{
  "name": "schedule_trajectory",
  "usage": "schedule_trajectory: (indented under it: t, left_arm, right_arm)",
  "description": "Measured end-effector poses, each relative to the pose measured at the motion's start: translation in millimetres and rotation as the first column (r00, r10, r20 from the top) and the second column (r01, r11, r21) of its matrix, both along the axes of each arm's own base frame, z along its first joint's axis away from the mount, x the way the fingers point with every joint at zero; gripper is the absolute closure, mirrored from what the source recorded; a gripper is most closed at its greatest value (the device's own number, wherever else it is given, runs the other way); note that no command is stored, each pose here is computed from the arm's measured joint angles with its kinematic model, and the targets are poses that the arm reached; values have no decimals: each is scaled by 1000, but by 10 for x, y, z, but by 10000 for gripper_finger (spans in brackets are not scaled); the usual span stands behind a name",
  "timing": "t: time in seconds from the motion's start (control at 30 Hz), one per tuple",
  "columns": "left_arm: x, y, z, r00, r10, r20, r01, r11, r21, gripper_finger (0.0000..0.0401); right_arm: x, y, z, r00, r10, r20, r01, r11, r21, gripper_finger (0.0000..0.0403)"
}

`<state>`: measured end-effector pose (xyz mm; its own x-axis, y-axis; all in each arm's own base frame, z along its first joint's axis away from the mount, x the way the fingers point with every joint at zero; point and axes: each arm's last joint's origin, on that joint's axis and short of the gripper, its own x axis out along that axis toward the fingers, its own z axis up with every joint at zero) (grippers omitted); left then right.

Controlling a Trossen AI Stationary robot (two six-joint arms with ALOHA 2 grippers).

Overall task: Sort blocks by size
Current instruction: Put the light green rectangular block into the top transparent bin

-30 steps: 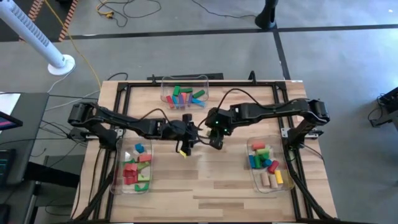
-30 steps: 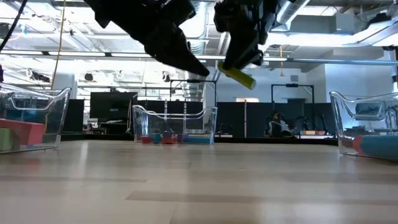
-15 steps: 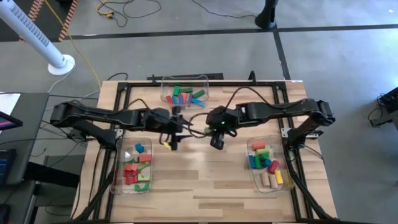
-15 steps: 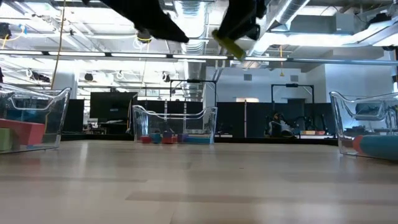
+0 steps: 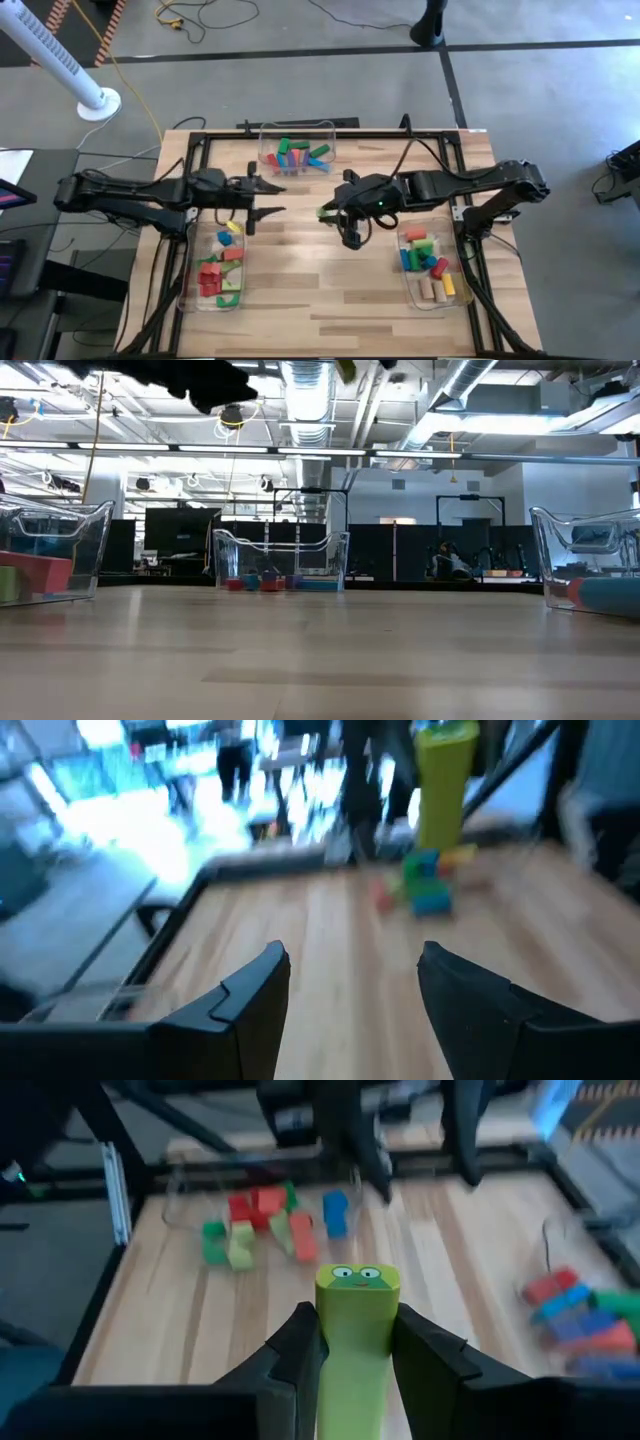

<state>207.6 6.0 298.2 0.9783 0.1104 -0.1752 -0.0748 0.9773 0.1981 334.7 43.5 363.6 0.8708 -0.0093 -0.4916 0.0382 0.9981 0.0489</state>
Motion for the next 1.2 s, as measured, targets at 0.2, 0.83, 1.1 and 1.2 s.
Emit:
schedule_trajectory:
  t: [0.2, 0.83, 1.1, 1.2]
  left_arm:
    - [-110, -28, -299, 972, -81, 222, 102, 991, -83, 189]
    - [247, -83, -516, 938, -132, 321, 175, 979, -109, 189]
    - [385, -97, -490, 937, -163, 310, 206, 972, -113, 189]
    - [408, -98, -493, 937, -164, 307, 207, 972, -111, 189]
  right_arm:
    - [87, 31, 75, 992, 51, 118, -43, 996, -74, 274]
    - [372, 76, -92, 981, 83, 175, -42, 973, -227, 274]
    - [477, 91, -178, 978, 92, 185, -45, 969, -245, 274]
    - [483, 85, -193, 980, 89, 178, -43, 968, -248, 274]
